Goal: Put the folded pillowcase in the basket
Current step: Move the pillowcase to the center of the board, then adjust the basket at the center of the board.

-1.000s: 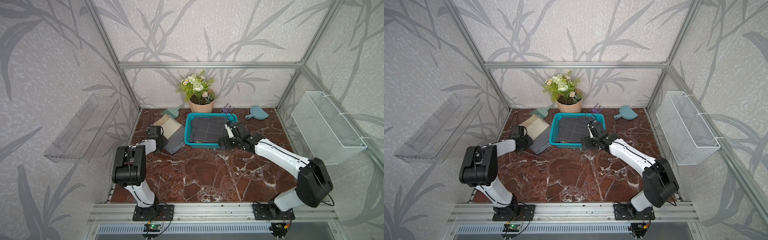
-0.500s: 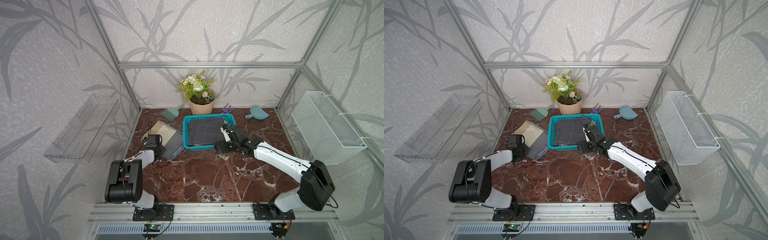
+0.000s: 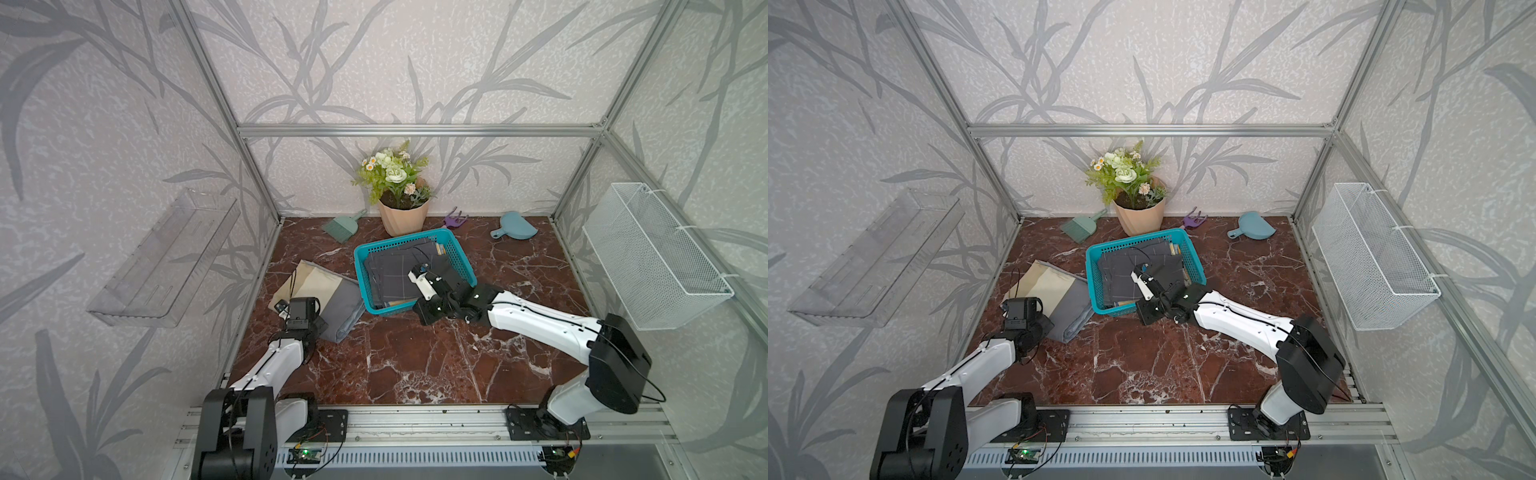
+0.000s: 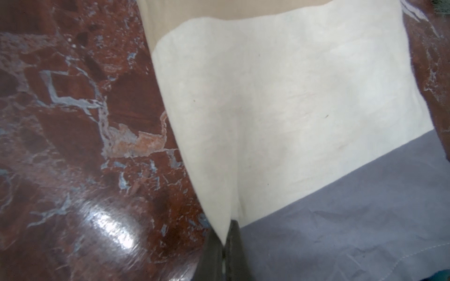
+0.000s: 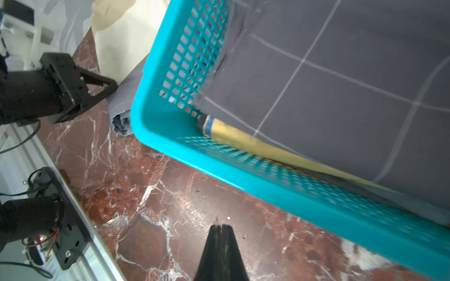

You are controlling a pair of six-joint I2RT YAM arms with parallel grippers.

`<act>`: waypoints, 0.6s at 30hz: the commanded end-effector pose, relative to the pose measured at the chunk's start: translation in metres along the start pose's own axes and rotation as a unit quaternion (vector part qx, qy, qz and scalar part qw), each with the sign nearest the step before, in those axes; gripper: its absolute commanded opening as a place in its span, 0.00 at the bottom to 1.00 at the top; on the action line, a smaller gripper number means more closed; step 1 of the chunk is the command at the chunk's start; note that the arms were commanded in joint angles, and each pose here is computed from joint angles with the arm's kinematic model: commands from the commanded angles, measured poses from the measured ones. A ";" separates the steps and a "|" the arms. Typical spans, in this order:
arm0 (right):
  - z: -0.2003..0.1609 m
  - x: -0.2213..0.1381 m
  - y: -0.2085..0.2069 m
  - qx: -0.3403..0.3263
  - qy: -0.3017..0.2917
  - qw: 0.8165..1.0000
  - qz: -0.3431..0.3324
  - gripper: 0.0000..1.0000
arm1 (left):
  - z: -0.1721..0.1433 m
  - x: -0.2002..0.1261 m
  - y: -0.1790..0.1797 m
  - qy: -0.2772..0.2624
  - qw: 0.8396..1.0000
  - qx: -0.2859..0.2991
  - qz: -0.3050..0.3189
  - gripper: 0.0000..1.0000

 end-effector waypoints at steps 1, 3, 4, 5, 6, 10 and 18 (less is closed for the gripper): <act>-0.005 0.014 0.025 -0.025 0.021 0.999 0.033 0.00 | 0.008 0.001 -0.005 -0.002 1.000 0.015 0.013 0.00; -0.009 0.022 0.034 -0.035 0.028 0.998 0.037 0.00 | 0.009 0.001 -0.007 -0.001 1.000 0.017 0.009 0.00; -0.011 0.026 0.036 -0.036 0.030 0.998 0.038 0.00 | 0.010 0.001 -0.008 -0.002 1.000 0.017 0.007 0.00; -0.011 0.031 0.038 -0.036 0.033 0.998 0.038 0.00 | 0.010 0.002 -0.008 -0.004 1.000 0.016 0.006 0.00; -0.012 0.037 0.039 -0.036 0.037 0.998 0.036 0.00 | 0.010 0.002 -0.008 -0.004 1.000 0.016 0.005 0.00; -0.012 0.065 0.040 -0.036 0.054 0.998 0.025 0.05 | 0.011 0.002 -0.010 -0.003 1.000 0.018 -0.001 0.00; 0.010 0.094 0.031 -0.036 0.026 0.998 -0.046 0.07 | 0.011 0.001 -0.010 -0.006 1.000 0.020 -0.002 0.00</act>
Point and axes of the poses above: each gripper's point midway between its finger pads, its own x axis out along the fingers, its own y axis along the line the jaws close on, z = x × y, the point moved 9 cm from there along -x, back along the fingers
